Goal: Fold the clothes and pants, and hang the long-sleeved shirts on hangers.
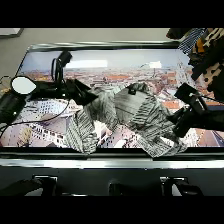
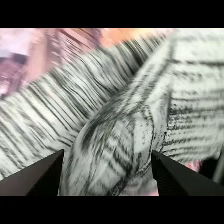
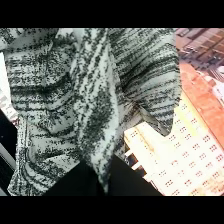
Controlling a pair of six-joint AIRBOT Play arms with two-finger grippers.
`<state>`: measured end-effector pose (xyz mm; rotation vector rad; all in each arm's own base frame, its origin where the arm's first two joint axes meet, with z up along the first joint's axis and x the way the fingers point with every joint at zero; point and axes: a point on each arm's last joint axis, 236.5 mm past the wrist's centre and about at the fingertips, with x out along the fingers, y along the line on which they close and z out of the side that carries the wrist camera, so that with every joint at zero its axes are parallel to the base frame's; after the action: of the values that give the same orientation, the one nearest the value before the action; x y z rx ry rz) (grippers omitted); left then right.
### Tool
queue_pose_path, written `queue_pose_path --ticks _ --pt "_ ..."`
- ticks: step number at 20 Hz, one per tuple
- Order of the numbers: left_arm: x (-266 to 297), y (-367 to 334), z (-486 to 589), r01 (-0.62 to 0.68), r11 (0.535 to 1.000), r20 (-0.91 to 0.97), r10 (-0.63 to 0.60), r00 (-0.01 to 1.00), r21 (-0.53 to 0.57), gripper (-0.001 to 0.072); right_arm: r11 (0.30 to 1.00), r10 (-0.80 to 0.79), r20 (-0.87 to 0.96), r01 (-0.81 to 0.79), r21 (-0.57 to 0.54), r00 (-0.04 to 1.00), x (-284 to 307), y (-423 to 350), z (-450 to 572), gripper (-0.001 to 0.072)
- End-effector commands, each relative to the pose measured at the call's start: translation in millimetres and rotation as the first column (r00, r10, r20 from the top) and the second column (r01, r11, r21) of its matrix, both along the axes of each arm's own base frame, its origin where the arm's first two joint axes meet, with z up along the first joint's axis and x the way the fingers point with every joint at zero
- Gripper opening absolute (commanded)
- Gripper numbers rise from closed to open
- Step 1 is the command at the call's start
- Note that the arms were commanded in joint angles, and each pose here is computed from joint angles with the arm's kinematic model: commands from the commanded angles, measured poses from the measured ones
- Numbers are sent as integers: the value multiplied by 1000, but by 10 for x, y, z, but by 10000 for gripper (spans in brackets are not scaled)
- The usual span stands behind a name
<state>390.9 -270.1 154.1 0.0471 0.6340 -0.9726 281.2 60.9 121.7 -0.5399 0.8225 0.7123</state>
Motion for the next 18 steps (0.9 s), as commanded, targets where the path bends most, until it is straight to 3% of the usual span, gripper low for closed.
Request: queue_pose_path --ticks 1,3,4,5,8,13,15,17,18 --pt "650 260 488 -399 869 -126 378 917 -293 633 983 -176 68 180 -46 982 -146 -271 229 25" --pt "832 426 736 -526 734 -267 453 851 -429 604 937 -341 86 346 -43 936 -248 -492 329 25" --pt "854 466 802 -545 703 -307 451 838 -456 603 887 -458 84 461 -22 885 -324 -626 377 26" --pt "832 459 833 -540 703 -324 433 841 -463 601 828 -560 64 561 6 826 -430 -726 405 26" --pt "657 322 758 -492 757 -358 358 863 -430 602 661 -744 -52 745 90 667 -841 -780 420 25" --pt "281 104 576 -388 847 -427 219 877 -364 602 521 -841 18 801 296 540 -1083 -841 808 24" --pt "150 32 525 -350 870 -449 174 877 -346 602 325 -938 2 880 346 345 -1196 -1154 1023 23" --pt "47 -29 488 -322 886 -467 141 873 -333 602 154 -987 13 935 319 158 -1277 -1517 1231 23" --pt "1 -50 470 -325 887 -497 130 858 -329 602 105 -995 33 954 282 99 -1274 -1662 1338 23"
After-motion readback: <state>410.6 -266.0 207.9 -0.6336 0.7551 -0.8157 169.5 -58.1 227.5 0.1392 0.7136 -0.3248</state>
